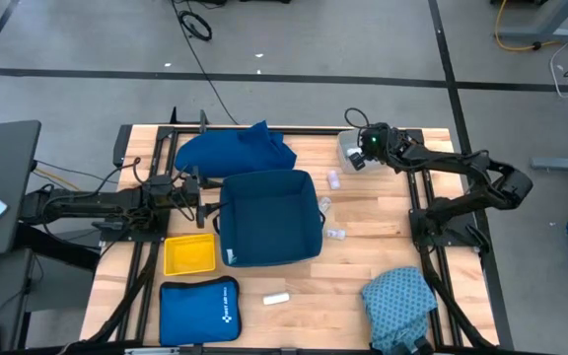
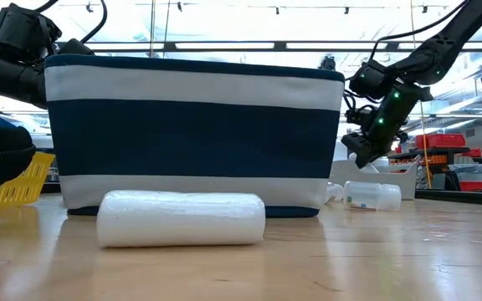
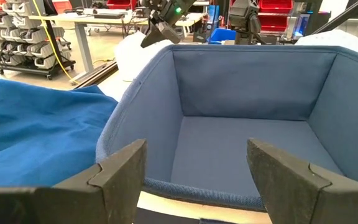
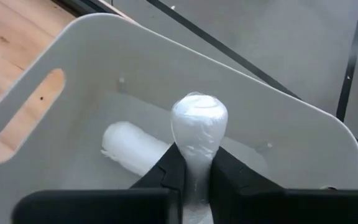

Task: Pick & place medical supplies in basket/bin
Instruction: Put the right white roll gauze into the gray bin, then put the white roll gauze into the gray bin

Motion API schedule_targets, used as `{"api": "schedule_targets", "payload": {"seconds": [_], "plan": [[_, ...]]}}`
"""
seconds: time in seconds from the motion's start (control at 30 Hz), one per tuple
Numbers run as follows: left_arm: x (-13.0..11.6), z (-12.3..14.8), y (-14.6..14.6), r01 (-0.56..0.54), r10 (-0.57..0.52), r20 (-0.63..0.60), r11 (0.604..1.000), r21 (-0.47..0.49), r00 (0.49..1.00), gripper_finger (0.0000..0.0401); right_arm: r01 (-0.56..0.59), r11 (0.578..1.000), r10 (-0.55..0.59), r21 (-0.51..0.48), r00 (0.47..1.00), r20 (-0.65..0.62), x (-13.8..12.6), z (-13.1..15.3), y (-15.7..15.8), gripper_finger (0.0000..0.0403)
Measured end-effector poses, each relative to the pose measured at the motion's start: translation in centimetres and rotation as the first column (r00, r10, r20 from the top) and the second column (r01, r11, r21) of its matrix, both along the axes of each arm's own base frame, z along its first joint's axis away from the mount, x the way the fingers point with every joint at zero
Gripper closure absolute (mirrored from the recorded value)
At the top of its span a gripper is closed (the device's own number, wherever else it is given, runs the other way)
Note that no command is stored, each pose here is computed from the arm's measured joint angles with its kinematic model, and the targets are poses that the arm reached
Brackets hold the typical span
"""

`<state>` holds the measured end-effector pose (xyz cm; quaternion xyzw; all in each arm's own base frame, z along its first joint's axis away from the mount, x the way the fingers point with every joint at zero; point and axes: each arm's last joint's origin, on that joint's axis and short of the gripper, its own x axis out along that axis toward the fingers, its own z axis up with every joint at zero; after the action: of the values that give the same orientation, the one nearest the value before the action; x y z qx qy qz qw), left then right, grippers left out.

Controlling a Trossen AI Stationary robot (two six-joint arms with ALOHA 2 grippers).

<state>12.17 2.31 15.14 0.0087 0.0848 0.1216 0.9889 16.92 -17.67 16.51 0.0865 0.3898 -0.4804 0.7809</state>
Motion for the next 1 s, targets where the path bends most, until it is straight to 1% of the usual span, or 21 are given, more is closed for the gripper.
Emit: {"api": "schedule_targets", "payload": {"seconds": [0.2, 0.27, 0.33, 0.5, 0.63, 0.83, 1.0], "plan": [[0.0, 0.0, 0.0, 0.000, 0.000, 0.000, 1.000, 0.000, 1.000, 0.0121, -0.017, 1.000, 0.017, 0.000, 1.000, -0.007, 0.0, 0.0, 0.0, 0.0253], [0.0, 0.0, 0.0, 0.000, 0.000, 0.000, 1.000, 0.000, 1.000, 0.0121, -0.024, 1.000, 0.024, 0.005, 1.000, -0.002, 0.0, 0.0, 0.0, 0.0229], [0.0, 0.0, 0.0, 0.000, 0.000, 0.000, 1.000, 0.000, 1.000, 0.0121, -0.024, 1.000, 0.024, 0.004, 1.000, -0.001, 0.0, 0.0, 0.0, 0.0214], [0.0, 0.0, 0.0, 0.001, -0.001, -0.002, 1.000, 0.008, 1.000, 0.0121, -0.024, 1.000, 0.024, -0.003, 1.000, 0.006, 0.1, 0.1, 0.0, 0.0208], [0.0, 0.0, 0.0, 0.001, -0.001, -0.002, 1.000, 0.009, 1.000, 0.0121, -0.042, 0.998, 0.044, -0.041, 0.999, 0.032, 0.6, 0.4, 0.0, 0.0213], [0.0, 0.0, 0.0, 0.002, -0.002, -0.003, 1.000, 0.011, 1.000, 0.0121, -0.140, 0.983, 0.145, -0.119, 0.989, 0.038, 2.0, 1.0, 0.7, 0.0213], [0.0, 0.0, 0.0, 0.002, -0.002, -0.003, 1.000, 0.012, 1.000, 0.0121, -0.240, 0.948, 0.254, -0.208, 0.966, 0.042, 3.2, 2.3, 2.2, 0.0213]]}}
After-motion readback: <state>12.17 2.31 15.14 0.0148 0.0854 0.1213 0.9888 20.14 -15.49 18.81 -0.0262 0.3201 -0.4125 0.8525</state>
